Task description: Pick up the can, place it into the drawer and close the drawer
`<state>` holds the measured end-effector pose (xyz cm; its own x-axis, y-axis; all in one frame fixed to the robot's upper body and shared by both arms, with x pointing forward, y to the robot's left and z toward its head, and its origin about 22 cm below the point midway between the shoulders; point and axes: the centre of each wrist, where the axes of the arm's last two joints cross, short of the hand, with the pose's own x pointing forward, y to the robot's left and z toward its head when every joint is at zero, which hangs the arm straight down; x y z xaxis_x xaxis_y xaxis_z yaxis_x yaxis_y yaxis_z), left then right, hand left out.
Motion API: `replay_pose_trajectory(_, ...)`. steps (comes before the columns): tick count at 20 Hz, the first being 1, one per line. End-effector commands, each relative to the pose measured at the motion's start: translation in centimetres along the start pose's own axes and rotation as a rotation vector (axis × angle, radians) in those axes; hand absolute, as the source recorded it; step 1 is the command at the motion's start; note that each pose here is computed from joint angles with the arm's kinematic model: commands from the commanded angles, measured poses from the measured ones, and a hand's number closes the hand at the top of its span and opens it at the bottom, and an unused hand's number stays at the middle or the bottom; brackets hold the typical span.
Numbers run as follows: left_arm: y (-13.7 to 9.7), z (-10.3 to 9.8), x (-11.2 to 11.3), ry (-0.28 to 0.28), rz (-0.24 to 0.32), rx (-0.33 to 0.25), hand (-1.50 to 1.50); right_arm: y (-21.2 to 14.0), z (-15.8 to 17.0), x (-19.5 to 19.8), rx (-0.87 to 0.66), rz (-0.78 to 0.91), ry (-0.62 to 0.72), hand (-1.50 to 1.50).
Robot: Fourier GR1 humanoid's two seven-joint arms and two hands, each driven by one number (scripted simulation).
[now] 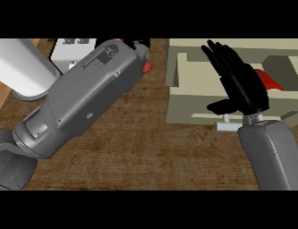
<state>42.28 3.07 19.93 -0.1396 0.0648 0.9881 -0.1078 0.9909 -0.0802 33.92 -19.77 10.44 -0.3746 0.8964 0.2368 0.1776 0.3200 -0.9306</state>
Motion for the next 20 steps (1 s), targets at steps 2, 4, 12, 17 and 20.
replay_pose_trajectory(2,1.7,0.5,-0.2,0.004,0.013,0.006,-1.5,3.9,-2.5,-0.9,0.034,0.055,0.04,-1.5)
replay_pose_trajectory(4,3.3,-0.6,1.2,-0.004,-0.016,0.04,-1.5,4.8,-3.5,-0.4,0.033,0.08,0.056,-1.5)
replay_pose_trajectory(12,6.0,0.3,1.3,-0.006,-0.01,0.016,-1.5,7.2,-5.0,-3.3,0.001,0.176,0.093,-1.5)
replay_pose_trajectory(17,6.1,0.3,1.5,-0.016,0.013,0.041,-1.5,8.4,-5.4,-4.0,-0.044,0.194,0.105,-1.5)
replay_pose_trajectory(20,7.1,0.0,2.8,-0.003,-0.011,0.037,-1.5,9.7,-4.6,-4.4,-0.057,0.194,0.114,-1.5)
